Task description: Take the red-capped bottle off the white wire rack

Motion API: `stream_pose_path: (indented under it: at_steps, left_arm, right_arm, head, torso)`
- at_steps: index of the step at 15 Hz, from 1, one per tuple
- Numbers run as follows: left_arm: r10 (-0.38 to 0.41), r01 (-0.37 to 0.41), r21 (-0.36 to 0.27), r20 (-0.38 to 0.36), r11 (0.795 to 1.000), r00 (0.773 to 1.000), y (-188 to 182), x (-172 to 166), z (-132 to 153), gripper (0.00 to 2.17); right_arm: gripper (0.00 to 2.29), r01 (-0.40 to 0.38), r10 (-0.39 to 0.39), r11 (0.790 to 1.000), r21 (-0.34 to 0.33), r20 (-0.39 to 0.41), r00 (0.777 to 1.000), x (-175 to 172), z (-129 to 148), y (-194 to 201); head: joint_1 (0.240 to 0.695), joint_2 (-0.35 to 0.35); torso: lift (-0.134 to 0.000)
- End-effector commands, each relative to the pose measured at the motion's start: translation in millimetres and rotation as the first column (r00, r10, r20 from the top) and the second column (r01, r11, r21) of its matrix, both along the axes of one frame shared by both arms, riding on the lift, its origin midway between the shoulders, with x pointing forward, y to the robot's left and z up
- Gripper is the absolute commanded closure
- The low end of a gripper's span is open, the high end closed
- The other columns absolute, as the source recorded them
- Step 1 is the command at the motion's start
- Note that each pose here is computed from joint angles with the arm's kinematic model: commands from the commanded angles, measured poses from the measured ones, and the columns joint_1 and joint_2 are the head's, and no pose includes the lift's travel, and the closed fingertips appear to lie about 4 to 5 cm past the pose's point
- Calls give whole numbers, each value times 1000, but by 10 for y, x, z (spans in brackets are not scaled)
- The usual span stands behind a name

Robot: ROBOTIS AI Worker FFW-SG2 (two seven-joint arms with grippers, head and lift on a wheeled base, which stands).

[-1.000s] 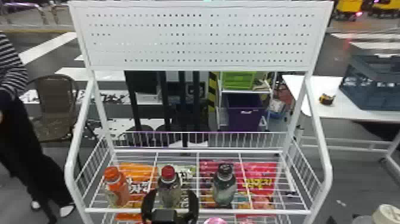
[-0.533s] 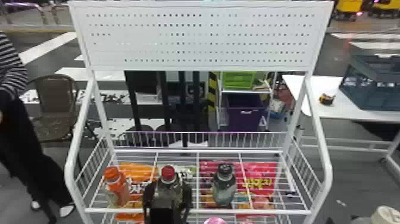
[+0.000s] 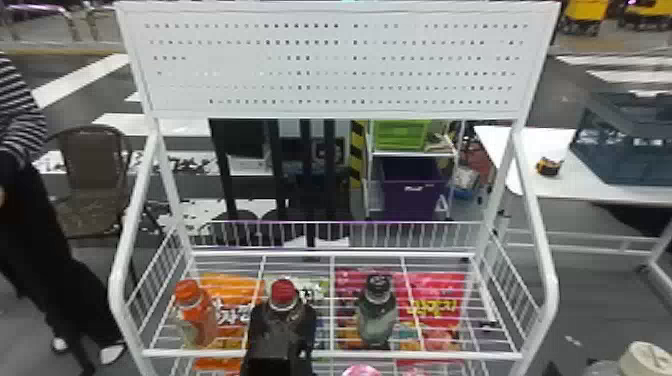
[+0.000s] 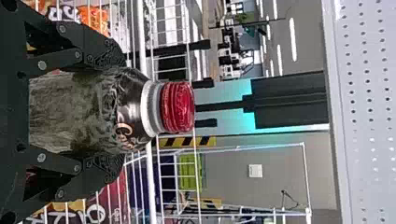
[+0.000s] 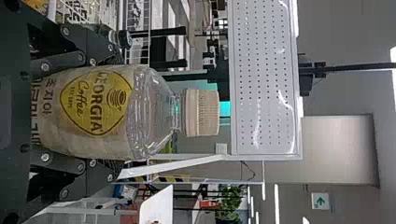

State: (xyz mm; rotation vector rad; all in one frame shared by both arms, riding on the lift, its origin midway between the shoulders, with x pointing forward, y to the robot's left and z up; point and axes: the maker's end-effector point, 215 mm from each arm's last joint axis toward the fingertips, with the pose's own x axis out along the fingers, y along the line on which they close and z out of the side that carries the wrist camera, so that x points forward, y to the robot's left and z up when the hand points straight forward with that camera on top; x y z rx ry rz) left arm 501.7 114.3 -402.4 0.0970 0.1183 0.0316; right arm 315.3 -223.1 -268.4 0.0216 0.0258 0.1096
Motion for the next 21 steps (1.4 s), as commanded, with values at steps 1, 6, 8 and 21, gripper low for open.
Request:
stream_pose_path:
  at_steps: [1,6,8,21]
  left_arm:
    - [2,-1,24,-30,1000,1000,89,-176,223,2128]
    - [41,-39,25,-47,999,998,549,-661,804,2118]
    - [58,-58,10,-19,998,998,732,-825,1058,2118]
    - [104,-104,-11,-16,995,994,1541,-1192,1277,2118]
  right_arm:
    - [1376,-9,9,1000,0,-7,1000,25,-23,52]
    - [1376,-16,16,1000,2,-18,1000,28,-91,99]
    - [1376,-19,20,1000,9,-19,1000,27,-110,128]
    - [1376,-27,27,1000,5,-27,999,9,-155,179]
  head:
    - [499,0]
    - [499,0]
    - [499,0]
    - [499,0]
  torso:
    - [0]
    - [0]
    - [0]
    - [0]
